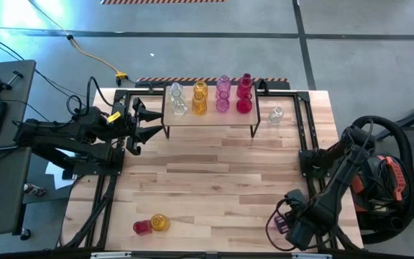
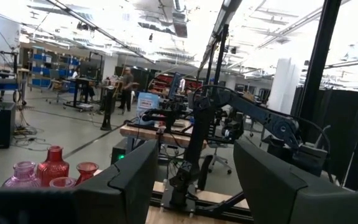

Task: Sort vases onto shelf
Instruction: Put the violet vase aligned with the other violet vases on the shelf

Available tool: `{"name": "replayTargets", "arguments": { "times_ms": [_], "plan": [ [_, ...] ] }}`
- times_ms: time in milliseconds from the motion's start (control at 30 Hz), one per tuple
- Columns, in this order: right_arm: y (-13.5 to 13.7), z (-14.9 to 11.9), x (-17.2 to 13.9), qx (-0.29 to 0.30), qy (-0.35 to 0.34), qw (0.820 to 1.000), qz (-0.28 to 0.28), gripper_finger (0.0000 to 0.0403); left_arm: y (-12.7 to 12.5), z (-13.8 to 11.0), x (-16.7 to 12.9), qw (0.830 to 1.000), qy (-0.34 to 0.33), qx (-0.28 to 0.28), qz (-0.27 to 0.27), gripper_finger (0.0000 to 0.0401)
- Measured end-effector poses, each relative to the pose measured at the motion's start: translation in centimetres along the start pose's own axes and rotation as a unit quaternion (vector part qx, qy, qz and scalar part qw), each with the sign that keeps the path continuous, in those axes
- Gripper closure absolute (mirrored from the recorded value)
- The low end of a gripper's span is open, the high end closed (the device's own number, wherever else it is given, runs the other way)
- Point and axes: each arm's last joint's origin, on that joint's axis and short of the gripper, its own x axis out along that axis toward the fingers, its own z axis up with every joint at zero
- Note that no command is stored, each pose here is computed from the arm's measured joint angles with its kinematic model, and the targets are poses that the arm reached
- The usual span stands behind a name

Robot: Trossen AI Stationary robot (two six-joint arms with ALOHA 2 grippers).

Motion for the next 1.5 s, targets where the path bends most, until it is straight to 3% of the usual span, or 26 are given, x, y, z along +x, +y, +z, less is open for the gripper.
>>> {"name": "replayTargets", "arguments": {
  "times_ms": [333, 667, 1100, 1500],
  "plan": [
    [0.2, 0.2, -0.1, 0.004, 0.001, 1.000, 0.000, 0.0394, 0.0, 0.0, 0.0, 1.000, 0.001, 0.000, 0.000, 0.0199],
    [0.4, 0.3, -0.4, 0.017, 0.004, 1.000, 0.004, 0.0394, 0.0, -0.3, 0.1, 1.000, 0.012, 0.002, 0.002, 0.0199],
    [0.9, 2.1, -5.1, 0.014, -0.012, 1.000, 0.003, 0.0402, -0.1, -1.9, 1.2, 0.998, 0.062, 0.009, -0.010, 0.0199],
    [2.5, 4.8, -9.2, 0.002, -0.058, 0.994, 0.096, 0.0402, -0.1, -2.5, 1.8, 0.997, 0.077, 0.011, -0.008, 0.0199]
  ]
}}
